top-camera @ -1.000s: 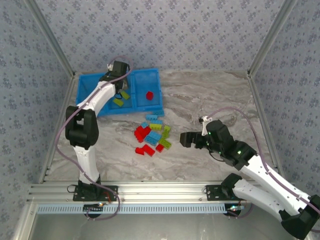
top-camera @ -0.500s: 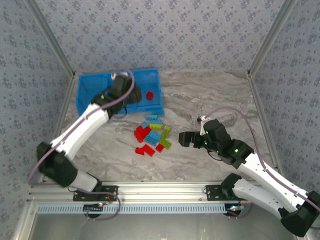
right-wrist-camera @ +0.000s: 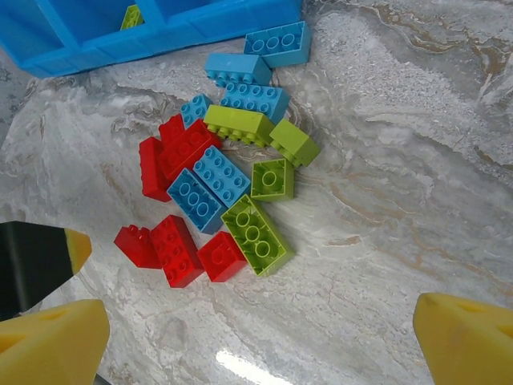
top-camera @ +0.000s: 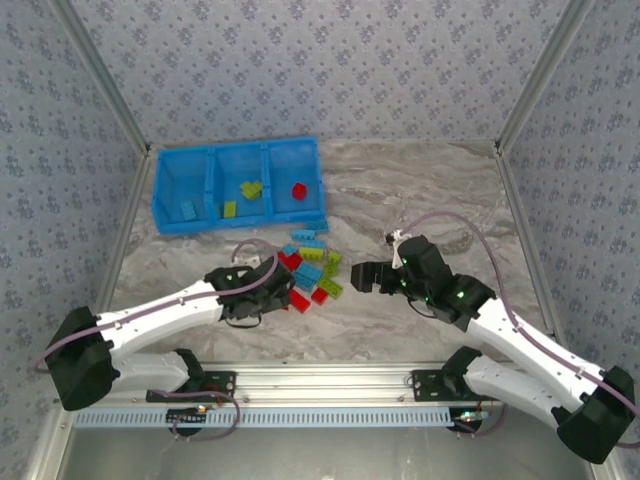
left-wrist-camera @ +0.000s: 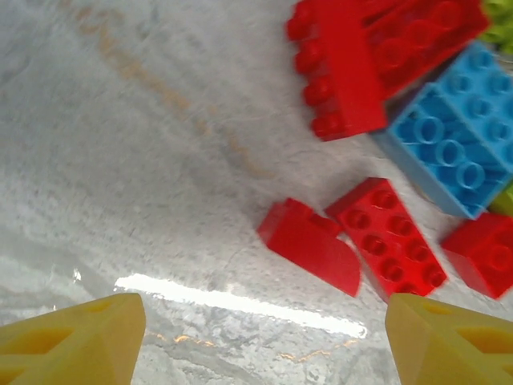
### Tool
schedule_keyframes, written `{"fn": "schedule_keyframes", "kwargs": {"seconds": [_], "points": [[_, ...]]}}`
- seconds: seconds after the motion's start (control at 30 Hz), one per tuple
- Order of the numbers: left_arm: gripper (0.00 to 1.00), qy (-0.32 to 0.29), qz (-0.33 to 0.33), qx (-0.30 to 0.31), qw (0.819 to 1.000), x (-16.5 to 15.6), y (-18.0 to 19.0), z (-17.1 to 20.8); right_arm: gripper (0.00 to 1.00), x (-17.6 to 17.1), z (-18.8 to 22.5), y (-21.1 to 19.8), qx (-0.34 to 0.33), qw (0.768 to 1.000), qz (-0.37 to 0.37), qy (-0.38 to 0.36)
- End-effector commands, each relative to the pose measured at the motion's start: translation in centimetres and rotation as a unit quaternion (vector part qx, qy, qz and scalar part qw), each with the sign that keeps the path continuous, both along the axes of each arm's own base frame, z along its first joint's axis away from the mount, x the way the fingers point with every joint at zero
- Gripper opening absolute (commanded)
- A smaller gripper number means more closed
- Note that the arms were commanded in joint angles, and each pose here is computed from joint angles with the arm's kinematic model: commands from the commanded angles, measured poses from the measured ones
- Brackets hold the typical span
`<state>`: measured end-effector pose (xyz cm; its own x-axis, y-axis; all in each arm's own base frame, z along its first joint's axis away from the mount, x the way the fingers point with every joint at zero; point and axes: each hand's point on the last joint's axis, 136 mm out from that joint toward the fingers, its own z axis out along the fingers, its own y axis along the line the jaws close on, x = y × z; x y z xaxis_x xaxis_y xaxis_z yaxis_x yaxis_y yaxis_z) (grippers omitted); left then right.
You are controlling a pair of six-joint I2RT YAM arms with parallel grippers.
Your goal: Sort the legos into containers by color
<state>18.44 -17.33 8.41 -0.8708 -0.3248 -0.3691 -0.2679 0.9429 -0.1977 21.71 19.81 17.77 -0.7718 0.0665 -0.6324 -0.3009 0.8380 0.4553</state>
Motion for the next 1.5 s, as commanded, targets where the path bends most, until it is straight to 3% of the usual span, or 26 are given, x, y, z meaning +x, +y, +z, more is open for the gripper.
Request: {"fn": "schedule_keyframes", "kwargs": {"seconds": [0.0,0.13,0.23,0.43,0.9,1.0,1.1,1.2,1.33,1.47], "points": [[0.83,-0.003,0.034,-0.047,0.998,1.0,-2.1,-0.3,1.0,-0.2,1.0,0.2,0.009,1.0,0.006,-0.01],[0.84,0.015,-0.049,-0.03,0.998,1.2,-4.3,-1.7,1.0,-0.4,1.0,-0.6,0.002,1.0,-0.006,-0.017],[0.84,0.047,-0.069,-0.002,0.997,0.8,-4.3,-3.2,1.0,-0.3,1.2,-0.7,0.005,1.0,-0.01,-0.02],[0.67,0.079,-0.049,0.032,0.995,0.2,-2.4,-5.4,1.0,-0.1,0.9,-0.5,0.005,1.0,-0.01,-0.014],[0.34,0.06,-0.035,0.056,0.996,0.4,-0.2,-5.5,1.0,0.0,0.5,0.8,0.009,1.0,0.01,-0.004],[0.32,0.051,-0.036,0.054,0.997,0.7,-0.1,-5.2,1.0,-0.4,0.8,1.6,0.013,0.999,0.032,-0.01],[0.41,0.04,-0.041,0.048,0.997,1.2,-0.1,-4.8,1.0,-0.6,0.9,2.2,0.012,0.999,0.042,-0.013],[0.42,0.031,-0.042,0.055,0.997,2.0,0.1,-4.7,1.0,-0.5,1.0,2.4,0.007,0.999,0.045,-0.012],[0.34,0.034,-0.035,0.066,0.997,2.5,0.7,-5.4,1.0,-0.6,1.3,2.3,0.002,0.999,0.044,-0.015],[0.19,0.042,-0.038,0.062,0.996,2.2,0.6,-5.9,1.0,-0.7,1.7,2.5,0.005,0.998,0.052,-0.019]]}}
